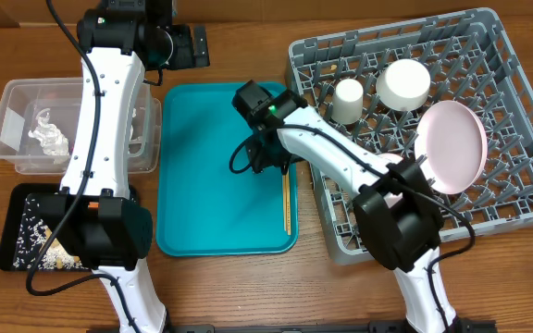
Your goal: Sort waste into correct bins and load items into the dishwasher
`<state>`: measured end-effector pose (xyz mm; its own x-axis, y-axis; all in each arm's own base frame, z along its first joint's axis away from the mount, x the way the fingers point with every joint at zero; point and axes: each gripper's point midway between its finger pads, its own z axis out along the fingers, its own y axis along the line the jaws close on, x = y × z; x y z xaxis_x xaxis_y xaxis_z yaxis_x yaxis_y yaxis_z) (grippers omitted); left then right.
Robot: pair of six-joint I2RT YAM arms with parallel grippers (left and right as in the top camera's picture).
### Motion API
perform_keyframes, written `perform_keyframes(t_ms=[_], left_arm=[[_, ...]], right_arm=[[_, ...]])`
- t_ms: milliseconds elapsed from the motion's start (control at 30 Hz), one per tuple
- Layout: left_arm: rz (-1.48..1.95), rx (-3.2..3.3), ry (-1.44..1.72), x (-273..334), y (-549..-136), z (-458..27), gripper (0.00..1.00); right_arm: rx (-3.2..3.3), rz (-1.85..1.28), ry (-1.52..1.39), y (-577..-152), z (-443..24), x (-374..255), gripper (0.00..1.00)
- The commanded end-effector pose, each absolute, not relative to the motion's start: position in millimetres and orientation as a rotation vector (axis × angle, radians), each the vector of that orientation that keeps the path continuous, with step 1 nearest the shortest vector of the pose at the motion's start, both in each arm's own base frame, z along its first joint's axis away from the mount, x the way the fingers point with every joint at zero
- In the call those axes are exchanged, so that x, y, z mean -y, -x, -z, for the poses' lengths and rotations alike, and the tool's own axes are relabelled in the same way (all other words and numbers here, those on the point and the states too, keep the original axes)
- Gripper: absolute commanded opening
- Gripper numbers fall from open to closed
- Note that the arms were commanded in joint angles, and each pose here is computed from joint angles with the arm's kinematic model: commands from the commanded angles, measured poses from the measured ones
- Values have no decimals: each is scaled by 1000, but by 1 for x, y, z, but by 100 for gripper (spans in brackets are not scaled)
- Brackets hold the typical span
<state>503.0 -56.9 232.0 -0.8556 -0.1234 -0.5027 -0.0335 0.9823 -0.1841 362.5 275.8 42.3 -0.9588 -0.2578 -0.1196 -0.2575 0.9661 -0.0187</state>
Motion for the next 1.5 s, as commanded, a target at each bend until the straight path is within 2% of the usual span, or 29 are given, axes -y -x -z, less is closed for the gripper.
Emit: perform_keyframes(t_ms=[0,333,500,700,833,1000,1100,1167,1467], left_arm=[[226,-2589,112,59,-501,-235,100],[226,-2588,112,59,-501,-235,100],[226,-2588,112,59,-501,-235,100],[226,-2588,112,59,-501,-235,100],[226,-2588,112,59,-501,-235,100],[226,-2588,112,59,-501,-235,100],[226,-2588,112,59,-501,-235,100],[226,-2588,112,59,-501,-235,100],[226,-2588,112,59,-501,-235,100]], right_arm=[[-3010,17,390,-365,-29,-278,74],[-3046,52,412,-363,-3,-276,74],[-3043,50,412,-364,-3,-276,59],[-3033,41,410,-367,-4,-278,56],[-3023,30,433,-369,-6,-280,50],[-2967,-45,438,-383,-25,-295,49],[-2935,-71,433,-391,-35,-301,40],[-2915,-80,464,-394,-37,-304,38],[-2920,-62,501,-392,-37,-301,40]])
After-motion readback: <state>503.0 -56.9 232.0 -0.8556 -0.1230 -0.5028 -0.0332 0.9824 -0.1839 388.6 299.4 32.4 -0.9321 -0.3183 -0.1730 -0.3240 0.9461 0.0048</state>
